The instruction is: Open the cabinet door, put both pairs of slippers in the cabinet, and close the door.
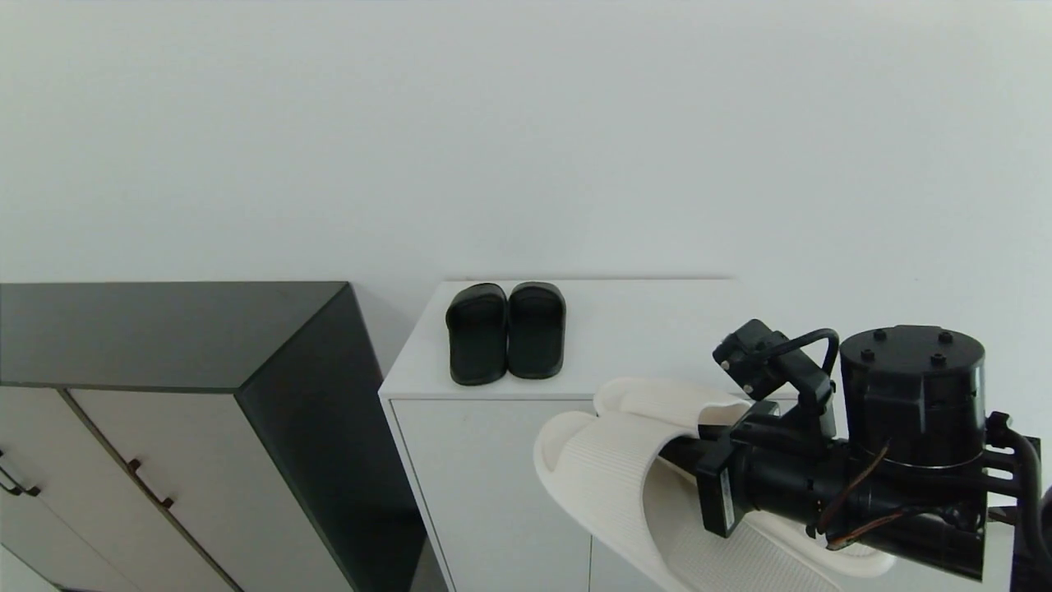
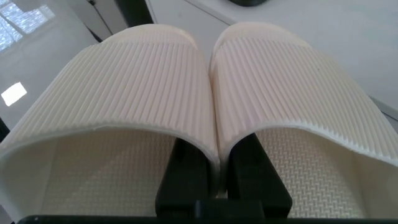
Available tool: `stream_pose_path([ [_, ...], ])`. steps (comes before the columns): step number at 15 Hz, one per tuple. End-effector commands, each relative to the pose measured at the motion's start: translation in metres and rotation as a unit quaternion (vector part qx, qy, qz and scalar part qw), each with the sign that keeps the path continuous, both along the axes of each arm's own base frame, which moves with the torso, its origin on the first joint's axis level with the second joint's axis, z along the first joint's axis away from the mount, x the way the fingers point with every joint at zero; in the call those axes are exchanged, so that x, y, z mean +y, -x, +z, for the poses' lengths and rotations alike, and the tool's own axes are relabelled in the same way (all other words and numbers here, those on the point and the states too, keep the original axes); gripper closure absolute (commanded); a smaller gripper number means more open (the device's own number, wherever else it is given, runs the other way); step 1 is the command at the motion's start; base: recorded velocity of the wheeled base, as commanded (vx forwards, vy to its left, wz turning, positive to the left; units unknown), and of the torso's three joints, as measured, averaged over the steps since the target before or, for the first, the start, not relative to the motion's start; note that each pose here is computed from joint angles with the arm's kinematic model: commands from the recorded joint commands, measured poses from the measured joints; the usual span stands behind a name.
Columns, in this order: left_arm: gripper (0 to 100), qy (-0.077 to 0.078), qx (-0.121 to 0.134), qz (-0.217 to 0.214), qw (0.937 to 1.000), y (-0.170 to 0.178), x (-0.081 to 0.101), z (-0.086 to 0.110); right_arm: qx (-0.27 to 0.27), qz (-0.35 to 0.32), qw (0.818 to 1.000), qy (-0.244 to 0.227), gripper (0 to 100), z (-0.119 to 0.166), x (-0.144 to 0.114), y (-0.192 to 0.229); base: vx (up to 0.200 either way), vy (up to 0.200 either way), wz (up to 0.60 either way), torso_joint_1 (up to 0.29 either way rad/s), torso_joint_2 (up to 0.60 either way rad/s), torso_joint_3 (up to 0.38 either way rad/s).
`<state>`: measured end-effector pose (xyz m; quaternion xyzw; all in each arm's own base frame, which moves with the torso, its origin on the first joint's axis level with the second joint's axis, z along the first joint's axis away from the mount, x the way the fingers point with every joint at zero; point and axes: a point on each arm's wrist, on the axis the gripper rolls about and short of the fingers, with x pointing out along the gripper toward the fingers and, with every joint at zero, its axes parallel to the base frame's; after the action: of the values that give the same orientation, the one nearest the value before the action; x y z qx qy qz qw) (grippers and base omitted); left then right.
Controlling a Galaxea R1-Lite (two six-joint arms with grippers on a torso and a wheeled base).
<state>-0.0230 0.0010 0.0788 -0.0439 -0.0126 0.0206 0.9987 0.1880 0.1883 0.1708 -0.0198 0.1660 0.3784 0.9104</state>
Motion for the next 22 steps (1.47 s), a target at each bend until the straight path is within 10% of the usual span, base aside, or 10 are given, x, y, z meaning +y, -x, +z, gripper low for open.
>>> stream_pose_path([
  [1, 100, 0.000, -0.001, 0.000, 1.0000, 0.0000, 0.0000, 0.0002, 0.002, 0.001, 1.000, 0.001, 100, -0.0011, 0.0007, 0.0001, 0.000, 0.000, 0.00, 0.000, 0.00, 0.000],
  [18, 100, 0.001, 0.002, -0.001, 1.0000, -0.0001, 0.0000, -0.0001, 0.010, 0.008, 1.000, 0.010, 100, -0.0077, -0.0006, 0.0070, 0.000, 0.000, 0.00, -0.127, 0.30, 0.172],
  [19, 0, 0.002, 0.002, -0.001, 1.0000, -0.0001, 0.0000, -0.0001, 0.010, 0.008, 1.000, 0.011, 100, -0.0081, -0.0004, 0.0068, 0.000, 0.000, 0.00, -0.217, 0.54, 0.320],
  [22, 0, 0.002, 0.002, -0.001, 1.0000, 0.0000, 0.0000, -0.0003, 0.011, 0.008, 1.000, 0.011, 100, -0.0085, -0.0003, 0.0073, 0.000, 0.000, 0.00, -0.204, 0.52, 0.313],
])
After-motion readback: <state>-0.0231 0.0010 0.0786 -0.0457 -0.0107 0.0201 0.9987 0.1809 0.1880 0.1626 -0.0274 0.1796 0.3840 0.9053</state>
